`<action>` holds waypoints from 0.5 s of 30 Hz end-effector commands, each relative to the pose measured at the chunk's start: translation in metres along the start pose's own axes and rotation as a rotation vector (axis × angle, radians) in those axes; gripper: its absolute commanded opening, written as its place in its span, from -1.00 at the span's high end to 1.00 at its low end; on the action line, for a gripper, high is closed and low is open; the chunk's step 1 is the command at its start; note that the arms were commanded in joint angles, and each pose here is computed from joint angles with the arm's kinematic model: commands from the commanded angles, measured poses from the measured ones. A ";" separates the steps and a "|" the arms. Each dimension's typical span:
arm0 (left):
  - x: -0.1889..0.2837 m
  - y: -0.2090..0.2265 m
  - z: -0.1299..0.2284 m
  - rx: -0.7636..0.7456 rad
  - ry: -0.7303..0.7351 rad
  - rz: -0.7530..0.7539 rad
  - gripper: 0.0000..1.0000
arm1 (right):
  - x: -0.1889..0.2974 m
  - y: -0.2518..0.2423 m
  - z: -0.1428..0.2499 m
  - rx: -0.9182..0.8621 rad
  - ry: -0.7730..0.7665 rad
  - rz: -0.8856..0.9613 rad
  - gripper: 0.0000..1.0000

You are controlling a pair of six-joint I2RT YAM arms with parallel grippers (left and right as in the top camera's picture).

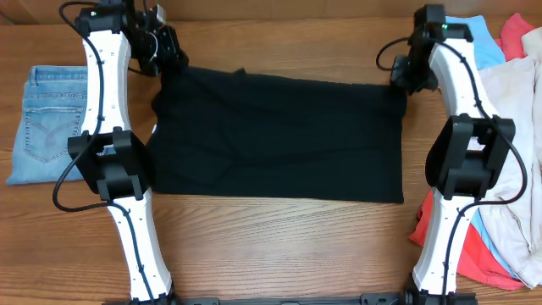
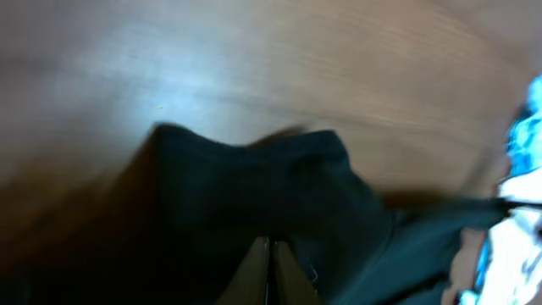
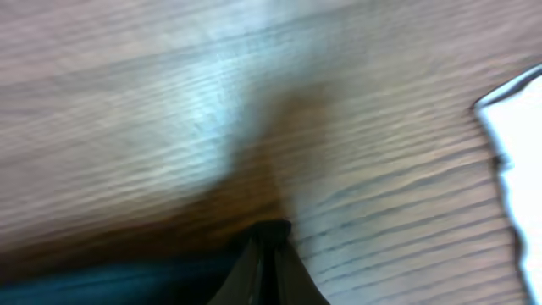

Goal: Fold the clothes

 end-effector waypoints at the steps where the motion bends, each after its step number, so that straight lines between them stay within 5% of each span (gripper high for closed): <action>1: 0.004 0.005 0.005 -0.069 -0.015 -0.134 0.91 | 0.030 -0.008 -0.011 -0.013 -0.059 0.032 0.92; 15: 0.007 0.022 0.045 0.029 0.210 -0.346 0.92 | 0.055 -0.023 0.041 -0.026 0.301 0.027 0.92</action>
Point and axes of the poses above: each gripper's point midway between its finger pads, its own x axis back along the fingers, its own y axis along the line the jaws close on, z = x × y, the point moved 10 cm from there along x, back along the fingers, and after that the axes turned 13 degrees about x, right-handed, at the moved point
